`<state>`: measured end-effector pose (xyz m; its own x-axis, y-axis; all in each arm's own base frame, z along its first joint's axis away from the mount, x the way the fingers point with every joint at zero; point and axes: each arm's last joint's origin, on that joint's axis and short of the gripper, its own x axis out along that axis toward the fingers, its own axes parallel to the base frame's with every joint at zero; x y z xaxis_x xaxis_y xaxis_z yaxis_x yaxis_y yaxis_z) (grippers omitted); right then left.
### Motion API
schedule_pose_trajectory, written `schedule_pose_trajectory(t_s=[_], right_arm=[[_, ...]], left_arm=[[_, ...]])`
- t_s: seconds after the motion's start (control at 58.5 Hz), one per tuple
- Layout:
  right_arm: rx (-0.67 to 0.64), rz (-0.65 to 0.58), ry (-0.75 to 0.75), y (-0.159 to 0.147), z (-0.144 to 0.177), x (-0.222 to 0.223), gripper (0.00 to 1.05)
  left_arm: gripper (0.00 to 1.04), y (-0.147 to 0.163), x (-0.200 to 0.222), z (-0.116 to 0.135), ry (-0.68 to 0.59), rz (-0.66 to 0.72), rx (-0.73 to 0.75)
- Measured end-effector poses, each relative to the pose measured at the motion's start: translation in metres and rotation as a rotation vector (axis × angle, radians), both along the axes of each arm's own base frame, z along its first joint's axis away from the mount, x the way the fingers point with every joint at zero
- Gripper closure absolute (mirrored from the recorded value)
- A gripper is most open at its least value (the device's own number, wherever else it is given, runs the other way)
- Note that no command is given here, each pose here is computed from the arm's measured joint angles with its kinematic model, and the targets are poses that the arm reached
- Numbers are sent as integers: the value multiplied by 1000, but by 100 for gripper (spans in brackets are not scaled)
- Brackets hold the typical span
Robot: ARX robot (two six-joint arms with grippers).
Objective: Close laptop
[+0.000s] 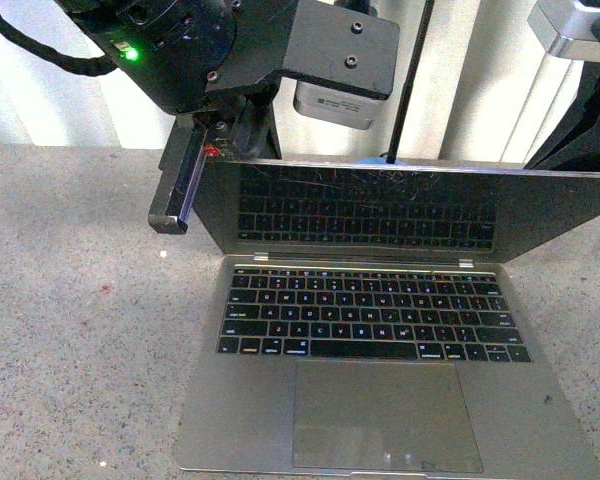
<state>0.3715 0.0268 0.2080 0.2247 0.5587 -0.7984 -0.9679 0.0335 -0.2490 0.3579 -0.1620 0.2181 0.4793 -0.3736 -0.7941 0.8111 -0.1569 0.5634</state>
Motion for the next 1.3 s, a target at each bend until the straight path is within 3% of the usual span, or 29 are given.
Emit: schedule_pose_trajectory(t_s=[0.376, 1.299], right_arm=[[21, 1, 39, 3, -13, -6, 102], [49, 8, 101, 11, -57, -26, 102]], left_arm=[[101, -7, -11, -11, 4, -27, -9], [101, -9, -36, -70, 79, -60, -22]])
